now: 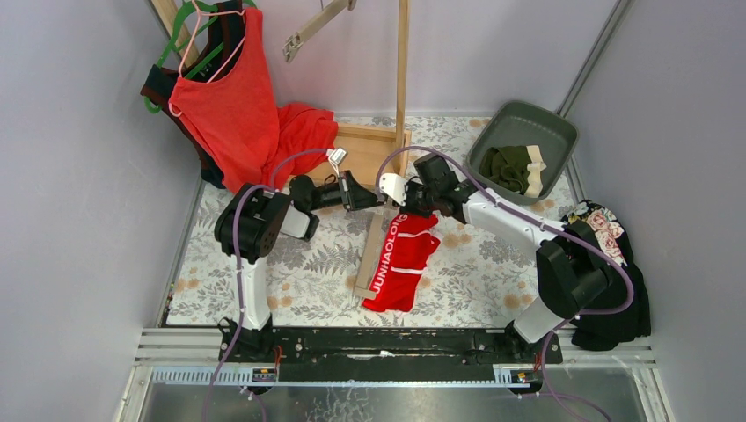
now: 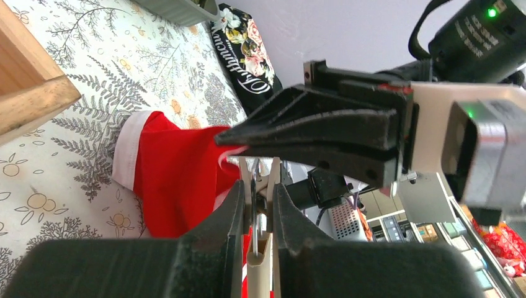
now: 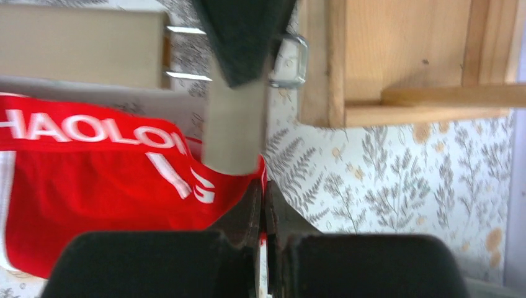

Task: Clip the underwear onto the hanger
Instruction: Clamp the underwear onto the hanger.

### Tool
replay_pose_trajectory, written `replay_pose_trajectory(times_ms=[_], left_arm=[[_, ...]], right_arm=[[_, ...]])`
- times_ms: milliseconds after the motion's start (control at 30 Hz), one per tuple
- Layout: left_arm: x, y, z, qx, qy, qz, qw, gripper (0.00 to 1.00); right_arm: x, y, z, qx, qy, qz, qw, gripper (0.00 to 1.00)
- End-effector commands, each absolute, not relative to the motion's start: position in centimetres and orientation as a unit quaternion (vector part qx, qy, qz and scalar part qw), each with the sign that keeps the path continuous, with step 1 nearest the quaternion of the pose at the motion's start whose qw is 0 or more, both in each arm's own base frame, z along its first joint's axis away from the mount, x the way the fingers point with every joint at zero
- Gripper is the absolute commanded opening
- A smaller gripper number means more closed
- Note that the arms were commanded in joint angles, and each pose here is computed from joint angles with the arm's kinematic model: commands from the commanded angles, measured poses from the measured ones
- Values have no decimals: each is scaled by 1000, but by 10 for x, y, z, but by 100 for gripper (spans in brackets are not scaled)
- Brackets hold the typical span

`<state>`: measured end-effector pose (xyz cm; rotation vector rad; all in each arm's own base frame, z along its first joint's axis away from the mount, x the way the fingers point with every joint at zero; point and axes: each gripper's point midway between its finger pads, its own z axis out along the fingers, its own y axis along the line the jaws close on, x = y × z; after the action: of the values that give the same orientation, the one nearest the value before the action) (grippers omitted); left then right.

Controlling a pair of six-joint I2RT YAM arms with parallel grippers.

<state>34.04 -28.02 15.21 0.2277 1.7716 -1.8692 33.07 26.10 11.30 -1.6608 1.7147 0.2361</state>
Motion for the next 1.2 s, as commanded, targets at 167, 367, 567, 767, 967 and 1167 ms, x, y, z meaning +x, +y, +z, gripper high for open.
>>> replay_pose_trajectory(times_ms=[167, 367, 567, 767, 967, 1167], left_arm=[[334, -279, 148, 110, 649, -702, 272, 0], [334, -279, 144, 110, 651, -701, 269, 0], [333, -279, 143, 116, 651, -700, 269, 0], [331, -280, 141, 120, 652, -700, 265, 0], [329, -284, 141, 128, 652, -700, 260, 0], [331, -288, 134, 131, 666, -687, 260, 0]], right_arm=[[380, 238, 149, -594, 680, 31, 428, 0], [392, 235, 145, -589, 675, 15, 443, 0], [407, 226, 151, -570, 662, 5, 486, 0], [416, 224, 157, -564, 662, -3, 493, 0], [419, 227, 168, -562, 652, -3, 509, 0], [421, 231, 176, -564, 645, 3, 515, 0]])
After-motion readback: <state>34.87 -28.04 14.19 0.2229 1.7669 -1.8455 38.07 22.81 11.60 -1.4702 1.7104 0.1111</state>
